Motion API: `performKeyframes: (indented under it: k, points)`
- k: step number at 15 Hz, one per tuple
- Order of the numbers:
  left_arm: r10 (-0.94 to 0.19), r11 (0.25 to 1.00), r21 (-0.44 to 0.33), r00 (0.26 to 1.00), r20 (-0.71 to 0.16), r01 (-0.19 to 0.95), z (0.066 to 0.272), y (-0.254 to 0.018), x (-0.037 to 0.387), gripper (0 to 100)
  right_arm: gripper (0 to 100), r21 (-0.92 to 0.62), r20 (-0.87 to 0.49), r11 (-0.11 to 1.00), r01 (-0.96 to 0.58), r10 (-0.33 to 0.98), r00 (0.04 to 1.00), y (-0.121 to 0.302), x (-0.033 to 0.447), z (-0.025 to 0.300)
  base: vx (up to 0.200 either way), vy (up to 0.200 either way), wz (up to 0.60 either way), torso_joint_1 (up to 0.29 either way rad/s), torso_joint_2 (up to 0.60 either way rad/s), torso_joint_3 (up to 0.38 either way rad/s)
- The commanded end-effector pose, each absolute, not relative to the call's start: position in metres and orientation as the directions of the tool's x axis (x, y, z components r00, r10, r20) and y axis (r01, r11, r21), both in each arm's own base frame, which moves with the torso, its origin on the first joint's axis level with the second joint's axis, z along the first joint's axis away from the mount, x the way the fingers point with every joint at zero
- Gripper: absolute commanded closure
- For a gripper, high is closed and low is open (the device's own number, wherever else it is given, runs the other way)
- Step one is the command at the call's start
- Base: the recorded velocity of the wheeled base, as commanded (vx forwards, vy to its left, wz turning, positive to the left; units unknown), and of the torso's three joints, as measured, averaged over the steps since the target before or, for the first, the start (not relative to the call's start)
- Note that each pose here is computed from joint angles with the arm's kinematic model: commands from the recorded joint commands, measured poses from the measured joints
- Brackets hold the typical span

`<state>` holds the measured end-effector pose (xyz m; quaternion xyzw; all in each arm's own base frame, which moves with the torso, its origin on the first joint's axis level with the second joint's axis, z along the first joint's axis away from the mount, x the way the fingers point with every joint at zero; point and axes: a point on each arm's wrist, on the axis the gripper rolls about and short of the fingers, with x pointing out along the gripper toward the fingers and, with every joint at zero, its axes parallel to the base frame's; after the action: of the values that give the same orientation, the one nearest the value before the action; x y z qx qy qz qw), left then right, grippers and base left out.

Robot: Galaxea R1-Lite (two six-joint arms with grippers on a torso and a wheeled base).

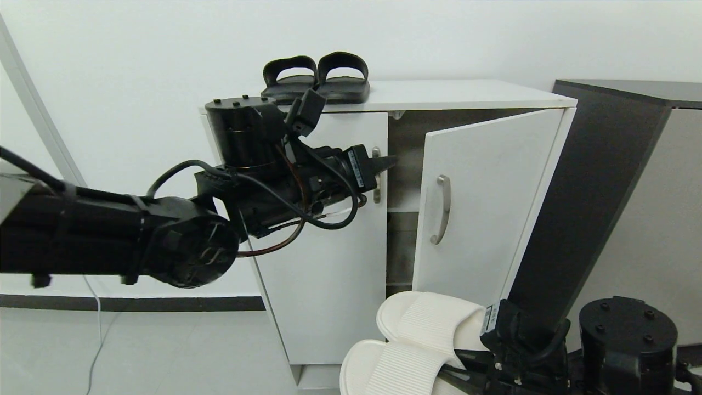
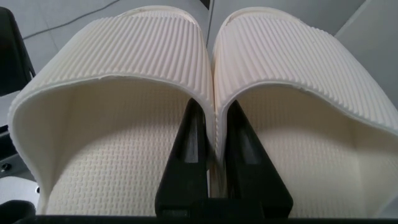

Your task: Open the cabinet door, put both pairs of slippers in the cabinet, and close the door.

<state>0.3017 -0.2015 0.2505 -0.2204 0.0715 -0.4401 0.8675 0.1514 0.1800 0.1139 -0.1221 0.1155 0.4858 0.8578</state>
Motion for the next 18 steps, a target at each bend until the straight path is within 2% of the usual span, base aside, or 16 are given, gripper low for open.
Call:
performKeyframes:
  k: [1,6,10,15,18]
  points:
    - [-0.791,0.521,-0.447,0.608,0.068,0.727,0.233,-0.217,0.328,100,100,-0.097,-0.322,0.496,-0.863,0.805,0.499,0.180,0.151,0.113,0.000,0.000,0.00,0.000,0.00,0.000]
    - [-0.807,0.506,-0.452,0.588,0.053,0.735,0.222,-0.232,0.334,100,100,-0.096,-0.330,0.496,-0.863,0.802,0.498,0.180,0.151,0.111,0.000,0.000,0.00,0.000,0.00,0.000]
    - [-0.838,0.464,-0.437,0.542,0.066,0.771,0.221,-0.244,0.309,100,100,-0.095,-0.336,0.497,-0.862,0.799,0.498,0.180,0.151,0.109,-0.200,0.000,0.00,0.001,0.00,0.002]
    - [-0.851,0.449,-0.412,0.520,0.072,0.793,0.223,-0.237,0.284,100,100,-0.096,-0.332,0.499,-0.861,0.800,0.500,0.180,0.151,0.110,-0.200,0.000,0.00,0.002,0.00,0.004]
    - [-0.841,0.464,-0.405,0.535,0.078,0.788,0.221,-0.226,0.281,100,100,-0.095,-0.329,0.505,-0.858,0.797,0.506,0.179,0.152,0.111,0.000,0.000,0.00,0.000,0.00,0.000]
